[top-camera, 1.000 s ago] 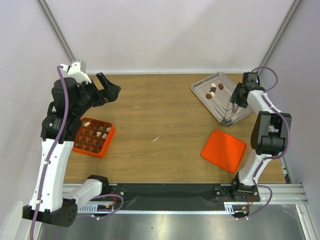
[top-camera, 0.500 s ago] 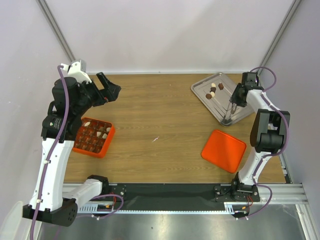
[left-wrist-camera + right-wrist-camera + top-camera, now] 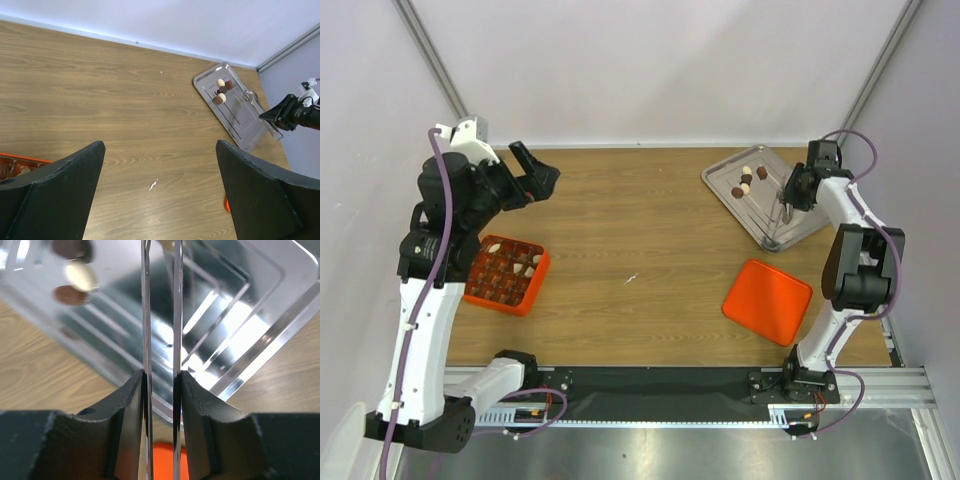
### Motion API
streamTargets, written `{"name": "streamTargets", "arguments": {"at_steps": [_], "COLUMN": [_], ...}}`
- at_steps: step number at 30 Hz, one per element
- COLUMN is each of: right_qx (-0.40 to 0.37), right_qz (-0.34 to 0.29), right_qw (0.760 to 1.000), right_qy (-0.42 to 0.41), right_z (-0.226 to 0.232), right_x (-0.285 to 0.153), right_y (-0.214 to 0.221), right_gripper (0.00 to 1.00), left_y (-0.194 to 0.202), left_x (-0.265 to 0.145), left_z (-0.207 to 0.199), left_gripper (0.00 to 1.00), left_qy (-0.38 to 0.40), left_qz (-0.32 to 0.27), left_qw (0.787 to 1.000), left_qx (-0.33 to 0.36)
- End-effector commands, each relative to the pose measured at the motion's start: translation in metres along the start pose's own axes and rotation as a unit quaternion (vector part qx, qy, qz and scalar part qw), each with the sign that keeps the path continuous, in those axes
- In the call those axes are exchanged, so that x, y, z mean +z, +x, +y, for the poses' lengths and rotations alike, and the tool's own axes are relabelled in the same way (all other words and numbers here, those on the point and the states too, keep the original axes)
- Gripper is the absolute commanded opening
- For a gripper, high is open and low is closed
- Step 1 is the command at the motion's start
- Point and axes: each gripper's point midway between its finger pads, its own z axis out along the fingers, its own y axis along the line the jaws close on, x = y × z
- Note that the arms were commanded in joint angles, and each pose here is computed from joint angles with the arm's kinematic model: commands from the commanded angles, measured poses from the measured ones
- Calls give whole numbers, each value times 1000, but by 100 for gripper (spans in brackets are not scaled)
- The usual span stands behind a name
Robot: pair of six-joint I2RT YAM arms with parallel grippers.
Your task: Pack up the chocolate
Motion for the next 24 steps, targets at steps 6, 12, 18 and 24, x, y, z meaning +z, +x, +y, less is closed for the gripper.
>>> {"name": "streamTargets", "arguments": {"at_steps": [6, 12, 18, 24], "right_qx": [-80, -158, -246, -318], "right_qz": [-57, -62, -24, 18], "right_qw": [980, 926, 865, 807], "right_qy": [-176, -336, -436, -498], "right_z": [143, 296, 413, 473], "right_x": [-113, -186, -220, -241], "right_y": [11, 96, 199, 278], "right_gripper": [33, 33, 33, 33], "left_y": [-34, -41, -46, -51], "left_x": [-26, -49, -63, -70], "left_z": [-15, -19, -13, -1], "left_gripper": [100, 100, 100, 100], "left_qy": [14, 15, -3, -34], "left_qz": [-45, -63, -82, -103], "left_qw": [999, 998, 997, 994], "left_qx": [10, 10, 11, 11]}}
